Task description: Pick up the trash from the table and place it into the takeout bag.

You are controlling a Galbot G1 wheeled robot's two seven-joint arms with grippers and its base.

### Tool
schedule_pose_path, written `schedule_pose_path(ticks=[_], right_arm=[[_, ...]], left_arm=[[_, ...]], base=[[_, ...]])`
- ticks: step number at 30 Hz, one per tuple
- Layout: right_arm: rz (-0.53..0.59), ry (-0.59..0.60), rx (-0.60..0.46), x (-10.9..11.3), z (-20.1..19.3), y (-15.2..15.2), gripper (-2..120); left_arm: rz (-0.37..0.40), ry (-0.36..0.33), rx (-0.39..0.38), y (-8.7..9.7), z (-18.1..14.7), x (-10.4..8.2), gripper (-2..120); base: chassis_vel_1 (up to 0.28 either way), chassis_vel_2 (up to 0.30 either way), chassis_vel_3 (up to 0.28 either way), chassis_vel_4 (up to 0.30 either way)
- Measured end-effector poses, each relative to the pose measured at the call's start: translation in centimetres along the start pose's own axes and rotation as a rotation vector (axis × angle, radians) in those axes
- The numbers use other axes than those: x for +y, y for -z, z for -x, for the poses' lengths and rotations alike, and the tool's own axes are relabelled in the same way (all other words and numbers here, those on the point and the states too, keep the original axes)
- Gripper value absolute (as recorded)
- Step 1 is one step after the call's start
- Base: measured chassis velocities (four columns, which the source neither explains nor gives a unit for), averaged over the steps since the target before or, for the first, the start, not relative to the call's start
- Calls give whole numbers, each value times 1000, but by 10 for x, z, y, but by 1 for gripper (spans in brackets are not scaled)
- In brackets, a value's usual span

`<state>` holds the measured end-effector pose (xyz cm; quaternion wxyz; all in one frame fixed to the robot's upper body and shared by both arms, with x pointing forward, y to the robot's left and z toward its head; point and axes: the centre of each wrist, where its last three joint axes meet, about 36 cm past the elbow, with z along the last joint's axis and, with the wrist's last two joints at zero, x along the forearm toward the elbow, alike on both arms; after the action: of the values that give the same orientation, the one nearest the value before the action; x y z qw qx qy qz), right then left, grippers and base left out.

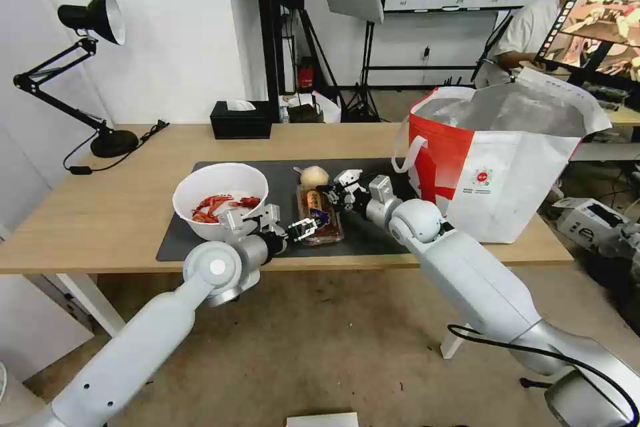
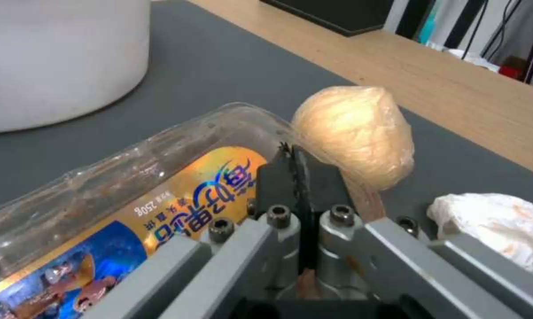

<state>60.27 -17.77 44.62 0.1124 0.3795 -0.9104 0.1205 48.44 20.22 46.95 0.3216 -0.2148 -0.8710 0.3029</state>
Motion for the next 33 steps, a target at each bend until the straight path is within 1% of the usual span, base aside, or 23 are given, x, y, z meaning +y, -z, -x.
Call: schedule_pose_path(ticks=[4,5,7,8,9,10,11,13,14,16,25,27,28,31,32,33], right_arm=[[0,2,-2,2,-1,0,0],[0,2,-2,2,-1,0,0],[-1,3,-1,2,-1,0,0],[-1,3,-1,2,-1,0,0],[-1,4,-1,2,-1,0,0],[-1,4,-1,3,-2,0,0],[-1,4,-1,3,-2,0,0],[3,6,-2,3,-2,0,0],[3,6,-2,3,-2,0,0],[8,6,-4,3,-2,0,0],[16,7,-12,5,-4,1,0],[31,3,-37,6,-11,3,0],[31,3,-37,6,-11,3,0],[83,-13,-119,8,-32,8,0],[83,-13,-119,8,-32,8,0],[99,-24,-145,8,-39,9,0]], left_arm=[[2,2,0,0,-1,0,42],[2,2,0,0,-1,0,42],[5,3,-1,1,-2,1,32],[5,3,-1,1,-2,1,32],[6,4,-3,1,-3,1,29],[8,4,-5,2,-4,1,23],[8,4,-5,2,-4,1,23],[9,3,-13,3,-6,0,11],[9,3,-13,3,-6,0,11],[5,4,-33,3,-6,-1,1],[-10,-1,-66,3,-7,-4,0],[-11,-10,-90,8,-11,-7,0],[-11,-10,-90,8,-11,-7,0],[19,-25,-148,19,-23,-15,0],[19,-25,-148,19,-23,-15,0],[28,-31,-169,23,-28,-17,0]], base=[[0,0,0,0],[0,0,0,0],[0,0,0,0],[0,0,0,0],[0,0,0,0],[0,0,0,0],[0,0,0,0],[0,0,0,0],[0,0,0,0],[0,0,0,0],[0,0,0,0],[0,0,0,0],[0,0,0,0],[0,0,0,0],[0,0,0,0],[0,0,0,0]])
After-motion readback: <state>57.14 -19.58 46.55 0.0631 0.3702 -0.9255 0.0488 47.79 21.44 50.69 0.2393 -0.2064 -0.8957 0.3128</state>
